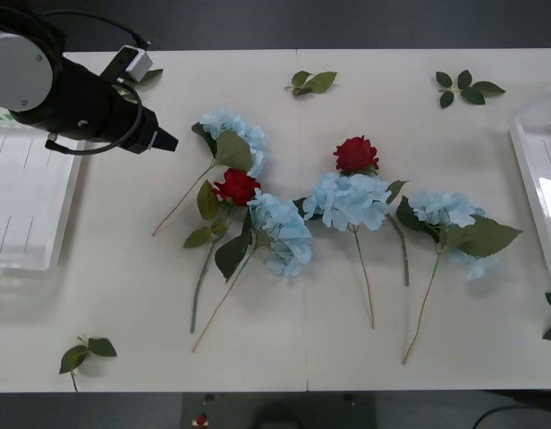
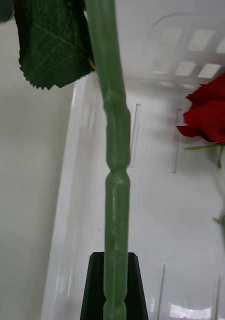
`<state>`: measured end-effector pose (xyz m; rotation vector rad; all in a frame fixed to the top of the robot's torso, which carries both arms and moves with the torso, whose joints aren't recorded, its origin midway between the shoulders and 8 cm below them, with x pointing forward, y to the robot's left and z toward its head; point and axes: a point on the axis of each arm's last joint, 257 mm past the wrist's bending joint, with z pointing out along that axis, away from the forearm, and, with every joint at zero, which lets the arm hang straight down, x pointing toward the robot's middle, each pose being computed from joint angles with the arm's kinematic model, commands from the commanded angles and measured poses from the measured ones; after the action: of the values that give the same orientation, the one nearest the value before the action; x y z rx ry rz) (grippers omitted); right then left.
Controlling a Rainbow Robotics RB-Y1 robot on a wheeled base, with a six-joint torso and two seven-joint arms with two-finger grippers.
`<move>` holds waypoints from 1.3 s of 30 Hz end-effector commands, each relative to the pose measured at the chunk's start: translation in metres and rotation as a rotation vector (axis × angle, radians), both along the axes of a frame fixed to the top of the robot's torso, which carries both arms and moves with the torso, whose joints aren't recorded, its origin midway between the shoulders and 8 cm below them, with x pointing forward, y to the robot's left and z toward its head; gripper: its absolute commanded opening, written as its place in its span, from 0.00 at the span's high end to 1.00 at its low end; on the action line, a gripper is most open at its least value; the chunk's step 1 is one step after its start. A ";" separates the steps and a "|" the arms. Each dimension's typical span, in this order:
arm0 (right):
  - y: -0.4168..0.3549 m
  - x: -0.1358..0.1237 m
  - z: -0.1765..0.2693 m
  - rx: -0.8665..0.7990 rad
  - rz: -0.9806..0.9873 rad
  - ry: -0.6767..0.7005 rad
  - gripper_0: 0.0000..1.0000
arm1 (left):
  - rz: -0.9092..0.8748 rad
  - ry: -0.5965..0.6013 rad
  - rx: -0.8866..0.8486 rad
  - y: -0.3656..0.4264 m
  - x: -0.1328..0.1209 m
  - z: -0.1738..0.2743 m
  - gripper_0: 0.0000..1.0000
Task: Put the red flowers into the right box and the blue flowers into the left box
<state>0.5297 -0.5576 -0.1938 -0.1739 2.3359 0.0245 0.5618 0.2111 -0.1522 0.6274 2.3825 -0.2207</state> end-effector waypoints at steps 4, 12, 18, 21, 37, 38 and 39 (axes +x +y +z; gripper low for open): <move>-0.065 -0.003 0.027 -0.045 -0.155 -0.064 1.00 | 0.025 -0.100 0.192 0.001 0.023 0.011 0.00; -0.111 -0.020 0.009 -0.151 -0.239 -0.036 1.00 | 0.046 -0.072 0.241 -0.010 0.048 -0.016 0.00; -0.125 -0.021 0.000 -0.167 -0.292 -0.060 1.00 | 0.012 -0.037 0.257 -0.028 0.059 -0.027 0.00; -0.131 -0.024 -0.008 -0.180 -0.310 -0.059 1.00 | 0.003 -0.026 0.268 -0.035 0.062 -0.033 0.00; -0.144 -0.028 -0.019 -0.231 -0.337 -0.068 0.50 | -0.033 -0.014 0.374 -0.039 0.066 -0.070 0.00; -0.145 -0.029 -0.020 -0.234 -0.339 -0.065 0.44 | -0.037 -0.011 0.376 -0.040 0.065 -0.073 0.00; -0.147 -0.031 -0.020 -0.238 -0.342 -0.062 0.40 | -0.039 -0.006 0.382 -0.039 0.064 -0.076 0.00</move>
<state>0.4973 -0.6921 -0.2318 0.0612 2.3011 -0.4046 0.6115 0.1749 -0.2558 0.8236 2.4845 0.2175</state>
